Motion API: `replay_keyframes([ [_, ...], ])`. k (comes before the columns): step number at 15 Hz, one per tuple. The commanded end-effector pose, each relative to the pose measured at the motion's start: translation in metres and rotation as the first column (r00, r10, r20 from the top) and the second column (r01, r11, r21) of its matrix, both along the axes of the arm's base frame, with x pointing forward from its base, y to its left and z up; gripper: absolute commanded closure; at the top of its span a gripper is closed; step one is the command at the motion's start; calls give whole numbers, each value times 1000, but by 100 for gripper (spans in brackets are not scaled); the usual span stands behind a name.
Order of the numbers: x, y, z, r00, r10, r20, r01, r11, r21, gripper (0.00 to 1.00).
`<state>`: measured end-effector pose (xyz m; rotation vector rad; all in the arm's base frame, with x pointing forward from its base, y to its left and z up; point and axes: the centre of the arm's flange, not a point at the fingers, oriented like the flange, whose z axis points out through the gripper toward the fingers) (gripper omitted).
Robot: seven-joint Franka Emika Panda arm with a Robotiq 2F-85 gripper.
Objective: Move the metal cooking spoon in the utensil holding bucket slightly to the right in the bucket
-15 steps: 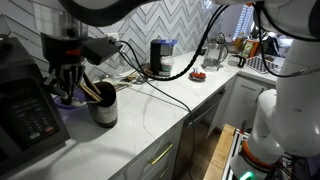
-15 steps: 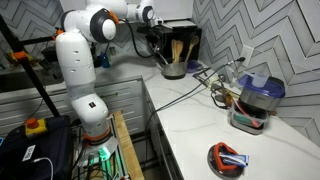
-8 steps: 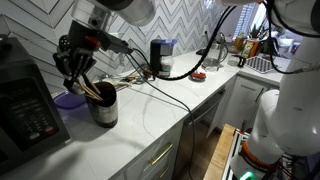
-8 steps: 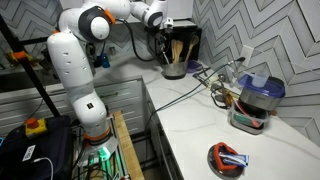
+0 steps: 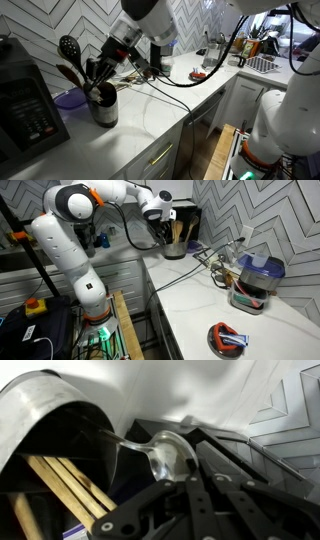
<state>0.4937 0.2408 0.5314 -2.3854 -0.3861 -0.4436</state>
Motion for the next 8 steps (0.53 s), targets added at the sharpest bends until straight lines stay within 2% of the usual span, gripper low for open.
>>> replay_keyframes([
  [1,-44,-23,-20,1000,-1,5,1,1000,-21,99],
  [2,-47,-24,-20,1000,5,-2,-5,1000,-18,99],
  [3,-51,-25,-20,1000,3,-5,-3,1000,-19,69],
  [4,-54,-26,-18,1000,0,5,0,1000,-26,68],
  [5,-58,-27,-18,1000,1,11,-1,1000,-28,63],
  [8,-71,-30,7,997,-14,77,20,997,-77,39],
])
